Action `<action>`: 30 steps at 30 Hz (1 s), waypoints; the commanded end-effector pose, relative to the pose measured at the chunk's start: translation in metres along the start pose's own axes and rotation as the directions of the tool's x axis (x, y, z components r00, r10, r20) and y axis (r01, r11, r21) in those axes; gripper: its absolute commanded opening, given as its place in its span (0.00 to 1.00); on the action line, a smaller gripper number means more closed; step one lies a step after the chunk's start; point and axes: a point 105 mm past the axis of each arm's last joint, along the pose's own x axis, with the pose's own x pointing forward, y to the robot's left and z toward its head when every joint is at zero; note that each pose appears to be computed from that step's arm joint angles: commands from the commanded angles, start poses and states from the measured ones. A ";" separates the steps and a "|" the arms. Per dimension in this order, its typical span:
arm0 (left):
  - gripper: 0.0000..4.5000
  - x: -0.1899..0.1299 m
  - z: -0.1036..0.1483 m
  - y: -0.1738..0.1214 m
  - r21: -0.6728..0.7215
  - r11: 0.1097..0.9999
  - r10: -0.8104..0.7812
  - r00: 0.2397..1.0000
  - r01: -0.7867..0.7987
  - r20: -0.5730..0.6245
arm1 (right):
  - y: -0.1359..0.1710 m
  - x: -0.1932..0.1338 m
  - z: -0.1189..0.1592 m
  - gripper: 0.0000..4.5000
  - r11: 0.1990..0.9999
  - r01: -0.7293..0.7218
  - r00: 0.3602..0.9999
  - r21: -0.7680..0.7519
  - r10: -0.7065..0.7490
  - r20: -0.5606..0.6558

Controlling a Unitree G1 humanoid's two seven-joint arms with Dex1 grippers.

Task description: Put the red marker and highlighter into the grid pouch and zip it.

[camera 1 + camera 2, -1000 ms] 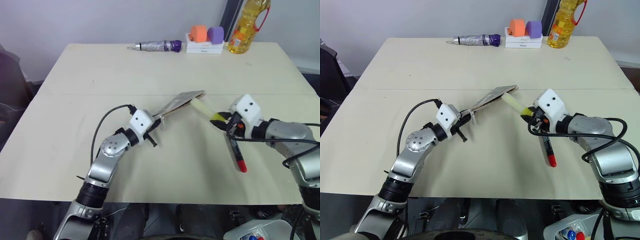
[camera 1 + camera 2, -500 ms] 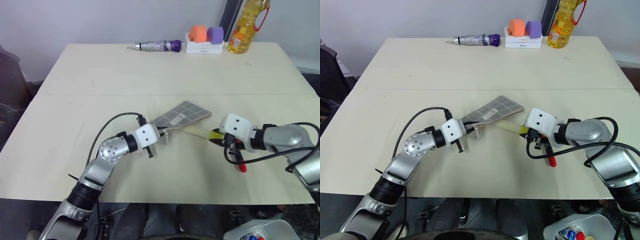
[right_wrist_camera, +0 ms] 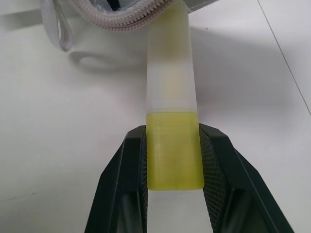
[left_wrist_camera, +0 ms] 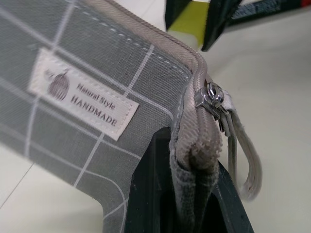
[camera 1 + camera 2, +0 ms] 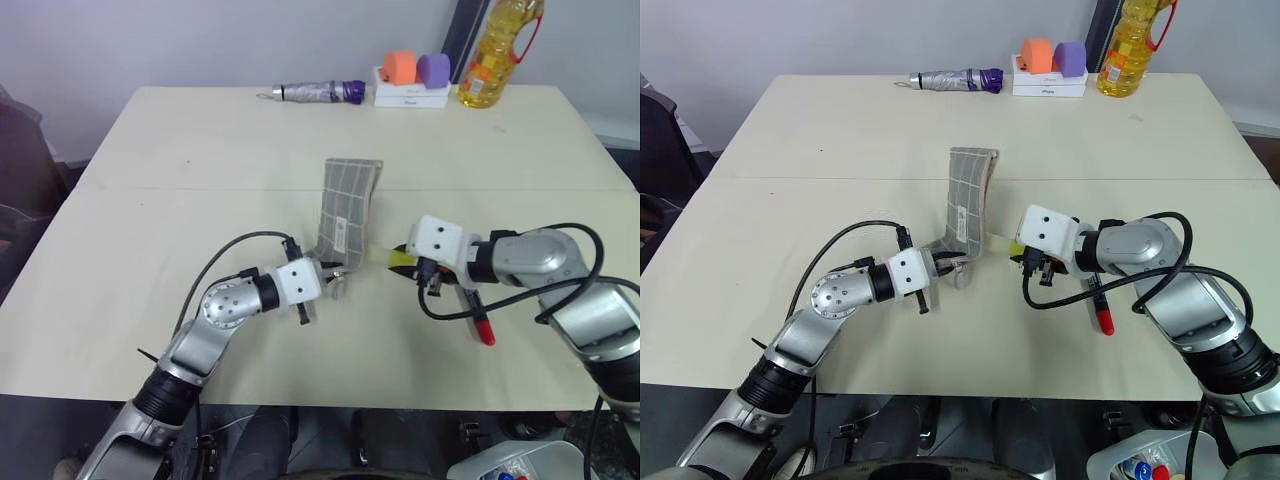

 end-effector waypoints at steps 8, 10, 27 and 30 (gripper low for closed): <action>0.00 -0.019 0.014 0.051 -0.130 0.968 0.224 0.972 -0.213 0.069 | -0.042 -0.066 -0.033 0.20 0.949 0.278 0.960 0.148 -0.272 -0.059; 0.00 -0.021 0.013 0.056 -0.141 0.964 0.237 0.969 -0.226 0.067 | -0.046 -0.073 -0.040 0.20 0.933 0.312 0.950 0.179 -0.304 -0.074; 0.00 -0.018 0.012 0.051 -0.119 0.973 0.206 0.977 -0.198 0.059 | -0.048 -0.060 -0.012 0.20 0.909 0.293 0.943 0.296 -0.326 0.070; 0.00 -0.016 0.013 0.048 -0.119 0.974 0.200 0.978 -0.192 0.062 | -0.046 -0.055 -0.010 0.20 0.913 0.272 0.947 0.303 -0.310 0.084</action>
